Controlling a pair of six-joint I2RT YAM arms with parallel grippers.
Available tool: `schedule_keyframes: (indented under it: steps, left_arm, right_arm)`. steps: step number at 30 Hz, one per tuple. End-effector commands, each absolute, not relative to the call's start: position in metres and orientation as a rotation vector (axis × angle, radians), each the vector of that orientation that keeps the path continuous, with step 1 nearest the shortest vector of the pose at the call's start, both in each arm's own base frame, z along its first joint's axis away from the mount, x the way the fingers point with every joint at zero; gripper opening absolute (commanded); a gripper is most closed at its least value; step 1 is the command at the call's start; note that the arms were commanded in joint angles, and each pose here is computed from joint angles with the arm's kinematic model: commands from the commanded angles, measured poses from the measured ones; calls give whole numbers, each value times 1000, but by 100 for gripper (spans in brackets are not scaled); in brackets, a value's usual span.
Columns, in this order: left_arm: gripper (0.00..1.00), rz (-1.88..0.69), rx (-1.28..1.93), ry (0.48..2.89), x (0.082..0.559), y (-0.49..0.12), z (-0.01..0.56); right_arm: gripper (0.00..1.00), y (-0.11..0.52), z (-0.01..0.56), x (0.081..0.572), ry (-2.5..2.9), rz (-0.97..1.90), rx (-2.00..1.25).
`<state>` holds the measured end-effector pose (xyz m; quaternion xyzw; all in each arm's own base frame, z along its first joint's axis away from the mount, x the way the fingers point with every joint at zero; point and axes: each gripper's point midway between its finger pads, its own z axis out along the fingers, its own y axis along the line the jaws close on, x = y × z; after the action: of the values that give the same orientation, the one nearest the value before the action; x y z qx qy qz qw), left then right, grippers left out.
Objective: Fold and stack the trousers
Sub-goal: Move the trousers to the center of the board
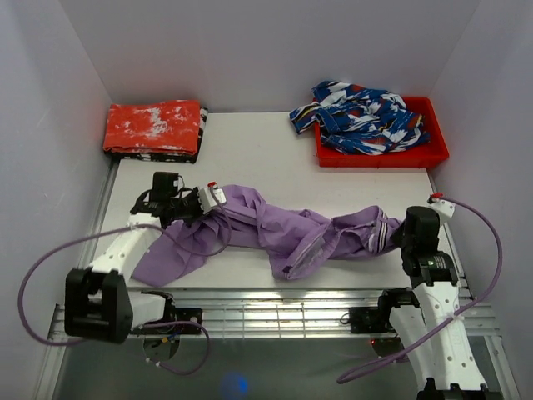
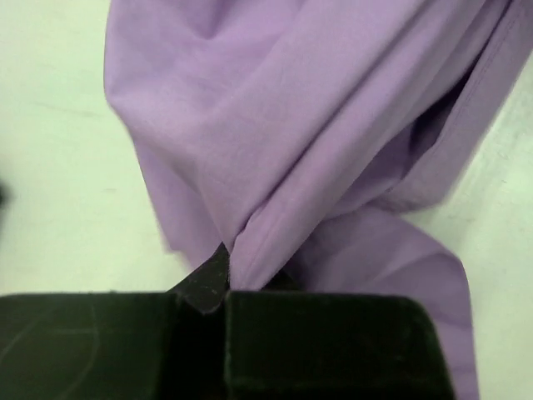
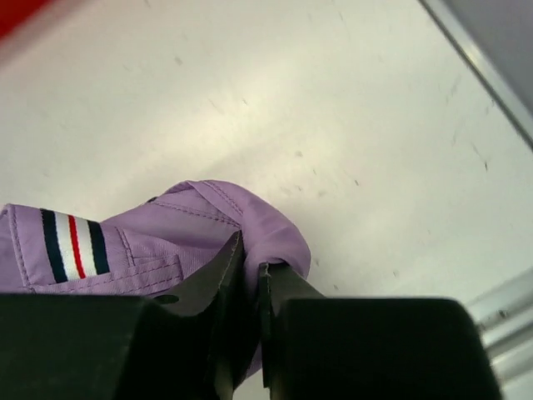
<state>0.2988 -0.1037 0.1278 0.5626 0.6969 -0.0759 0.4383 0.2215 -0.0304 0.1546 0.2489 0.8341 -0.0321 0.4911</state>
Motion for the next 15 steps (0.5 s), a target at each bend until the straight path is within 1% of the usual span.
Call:
schedule_keyframes:
  steps: [1,2,3,4,5,6,7,8,9,10,11,12,13,14,15]
  left_arm:
    - [0,-386,1452,1807,301,-119,110]
    - [0,-416,1457,1843,303,-120,103]
    - [0,-457,1456,1894,310,-122,94]
    - [0,-481,1475,1909,312,-124,91]
    - [0,-503,1485,1940,310,-125,86]
    - [0,-520,1499,1957,315,-128,81]
    - [0,-518,1509,1973,316,-128,78]
    - [1,-537,1513,1999,314,-129,75]
    - [9,-561,1518,2015,315,-132,72]
    - [18,-577,1506,2035,315,-133,71]
    - [24,-583,1493,2057,316,-133,69]
    - [31,-594,1476,2088,319,-133,66]
    - [35,-603,1473,2112,318,-132,64]
    - [37,-603,1468,2127,319,-132,63]
    - [37,-606,1460,2142,320,-131,61]
  right_arm:
    - [18,-53,141,208,2071,-205,769]
    - [26,-61,143,208,2077,-238,797]
    - [31,-63,141,205,2111,-258,814]
    - [44,-65,140,208,2155,-269,792]
    - [51,-71,155,214,2135,-254,793]
    - [58,-66,158,221,2164,-211,752]
    - [68,-66,169,229,2153,-199,712]
    - [73,-68,177,236,2174,-224,577]
    - [77,-61,188,250,2183,-181,469]
    - [85,-61,196,259,2172,-186,392]
    - [89,-64,200,264,2193,-229,247]
    - [91,-51,206,275,2208,-160,94]
    - [94,-41,208,276,2231,-115,-60]
    - [95,-12,213,279,2207,40,-264]
    - [95,-9,217,278,2159,0,-532]
